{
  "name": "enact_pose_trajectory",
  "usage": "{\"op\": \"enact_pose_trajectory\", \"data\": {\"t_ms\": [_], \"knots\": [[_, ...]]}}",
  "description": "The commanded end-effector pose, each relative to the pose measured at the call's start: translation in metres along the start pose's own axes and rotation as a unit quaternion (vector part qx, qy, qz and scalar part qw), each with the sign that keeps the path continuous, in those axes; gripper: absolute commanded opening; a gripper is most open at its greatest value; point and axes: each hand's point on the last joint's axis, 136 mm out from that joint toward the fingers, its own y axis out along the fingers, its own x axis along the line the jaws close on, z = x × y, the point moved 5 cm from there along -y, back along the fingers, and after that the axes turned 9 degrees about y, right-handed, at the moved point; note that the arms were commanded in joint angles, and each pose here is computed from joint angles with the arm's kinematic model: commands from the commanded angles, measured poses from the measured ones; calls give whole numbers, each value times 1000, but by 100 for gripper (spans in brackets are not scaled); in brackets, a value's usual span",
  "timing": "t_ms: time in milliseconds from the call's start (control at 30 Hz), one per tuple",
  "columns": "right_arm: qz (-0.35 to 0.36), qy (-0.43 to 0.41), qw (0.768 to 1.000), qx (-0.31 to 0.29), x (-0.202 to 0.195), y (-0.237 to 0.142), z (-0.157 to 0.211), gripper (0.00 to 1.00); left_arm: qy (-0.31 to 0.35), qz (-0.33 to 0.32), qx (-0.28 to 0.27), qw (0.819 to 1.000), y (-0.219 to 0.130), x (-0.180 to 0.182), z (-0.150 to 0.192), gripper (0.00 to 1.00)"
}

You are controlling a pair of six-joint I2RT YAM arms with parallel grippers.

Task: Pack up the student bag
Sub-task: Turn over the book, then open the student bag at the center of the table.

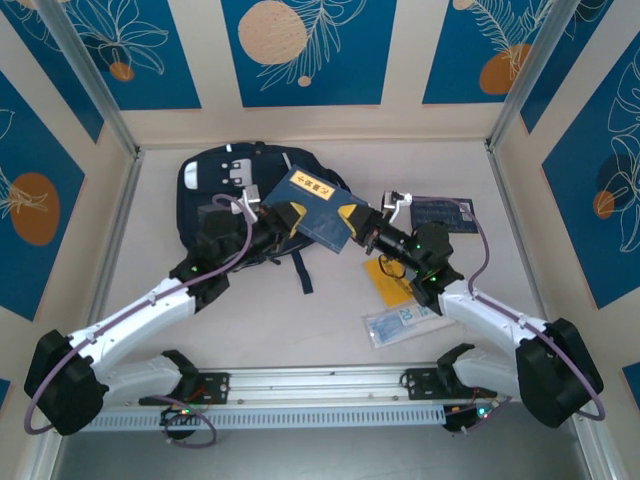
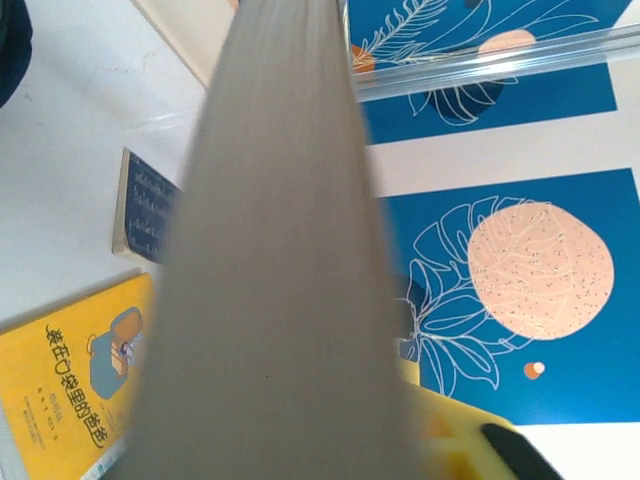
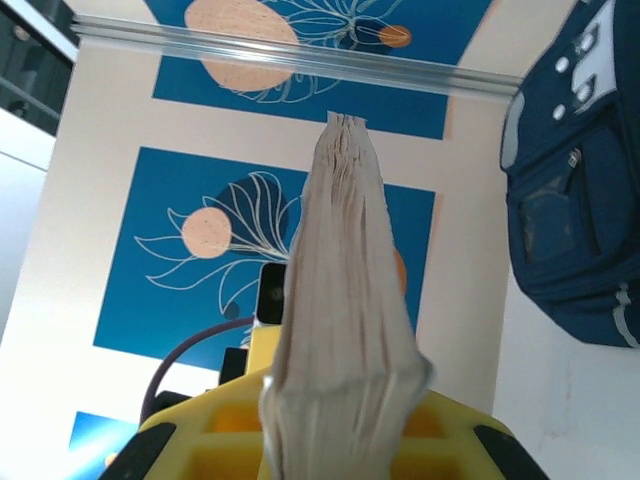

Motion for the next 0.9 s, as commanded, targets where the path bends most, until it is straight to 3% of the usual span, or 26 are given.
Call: {"op": "enact_pose_trajectory", "data": {"t_ms": [0, 33, 133, 300, 567, 667, 867], "knots": [[20, -34, 998, -53, 5, -18, -10, 0, 36, -31, -4, 999, -6, 6, 0, 44], [44, -41, 996, -70, 1, -26, -13, 0, 54, -62, -1, 997, -8, 11, -1, 53], [126, -75, 982, -118, -7, -52, -19, 0, 142, -166, 12, 976, -13, 20, -9, 64], [219, -119, 953, -170, -19, -92, -27, 0, 244, -317, 39, 916, 0, 43, -28, 65], [276, -152, 936, -154, -39, -113, -27, 0, 324, -404, 61, 853, 77, 95, -64, 60], [284, -166, 932, -151, -38, -116, -27, 0, 316, -425, 61, 846, 102, 120, -89, 57], [291, -173, 929, -152, -45, -123, -27, 0, 283, -422, 83, 857, 144, 177, -121, 48]]}}
